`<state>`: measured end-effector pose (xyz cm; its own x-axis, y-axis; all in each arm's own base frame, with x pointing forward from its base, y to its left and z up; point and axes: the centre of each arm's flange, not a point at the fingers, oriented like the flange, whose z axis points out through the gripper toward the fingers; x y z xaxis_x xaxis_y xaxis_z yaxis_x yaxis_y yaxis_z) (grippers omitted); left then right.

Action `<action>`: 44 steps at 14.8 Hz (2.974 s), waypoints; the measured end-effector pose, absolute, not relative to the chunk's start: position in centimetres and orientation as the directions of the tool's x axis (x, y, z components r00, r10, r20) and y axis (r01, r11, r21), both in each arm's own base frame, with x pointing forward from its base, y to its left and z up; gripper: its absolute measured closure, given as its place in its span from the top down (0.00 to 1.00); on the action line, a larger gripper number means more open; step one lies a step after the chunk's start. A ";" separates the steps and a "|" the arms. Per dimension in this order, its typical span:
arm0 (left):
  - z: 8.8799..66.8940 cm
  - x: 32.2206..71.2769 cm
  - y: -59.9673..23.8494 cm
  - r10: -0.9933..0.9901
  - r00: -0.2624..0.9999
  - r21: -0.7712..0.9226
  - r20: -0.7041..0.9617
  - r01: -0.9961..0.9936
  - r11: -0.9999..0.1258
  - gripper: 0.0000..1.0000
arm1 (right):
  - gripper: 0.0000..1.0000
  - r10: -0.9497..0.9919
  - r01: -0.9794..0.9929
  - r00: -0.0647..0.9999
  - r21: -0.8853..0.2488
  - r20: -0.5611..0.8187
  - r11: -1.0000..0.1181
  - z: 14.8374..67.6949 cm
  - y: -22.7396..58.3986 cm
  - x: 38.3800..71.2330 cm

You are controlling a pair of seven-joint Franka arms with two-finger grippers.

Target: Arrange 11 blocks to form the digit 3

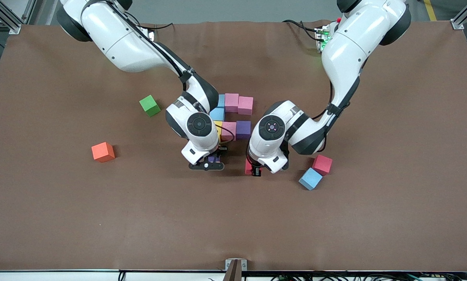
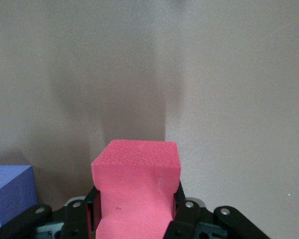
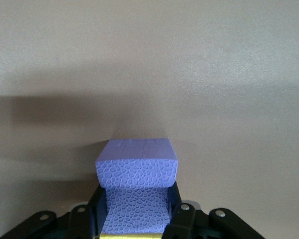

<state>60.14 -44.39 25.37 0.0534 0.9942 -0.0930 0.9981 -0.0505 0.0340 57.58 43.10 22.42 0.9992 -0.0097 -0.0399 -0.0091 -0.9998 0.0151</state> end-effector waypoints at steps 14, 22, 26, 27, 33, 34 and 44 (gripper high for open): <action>25.5 60.2 -44.4 0.994 0.053 0.036 -0.094 0.998 -0.050 0.55 | 0.52 -0.034 -0.033 0.999 0.020 -0.039 -0.999 22.4 43.2 57.3; 25.6 60.4 -44.3 0.994 0.050 0.039 -0.095 0.998 -0.047 0.55 | 0.49 -0.035 -0.035 0.999 0.020 -0.038 -0.999 22.5 43.2 57.3; 25.6 60.4 -44.3 0.994 0.050 0.039 -0.095 0.998 -0.047 0.55 | 0.59 -0.038 -0.037 0.999 0.021 -0.037 -0.999 22.4 43.2 57.4; 25.6 60.4 -44.3 0.994 0.050 0.039 -0.095 0.998 -0.046 0.55 | 0.68 -0.039 -0.038 0.999 0.022 -0.036 -0.999 22.4 43.1 57.4; 25.7 60.5 -44.3 0.994 0.049 0.041 -0.096 0.998 -0.046 0.55 | 1.00 -0.044 -0.043 0.999 0.009 -0.018 -0.999 23.4 43.1 58.0; 25.7 60.4 -44.3 0.994 0.050 0.042 -0.096 0.998 -0.047 0.55 | 1.00 -0.045 -0.045 0.999 0.008 -0.015 -0.999 23.7 43.1 58.1; 23.5 57.9 -48.4 0.987 0.062 0.057 -0.146 0.997 -0.054 0.55 | 1.00 0.010 0.013 0.999 0.069 -0.036 -0.998 31.2 36.2 61.4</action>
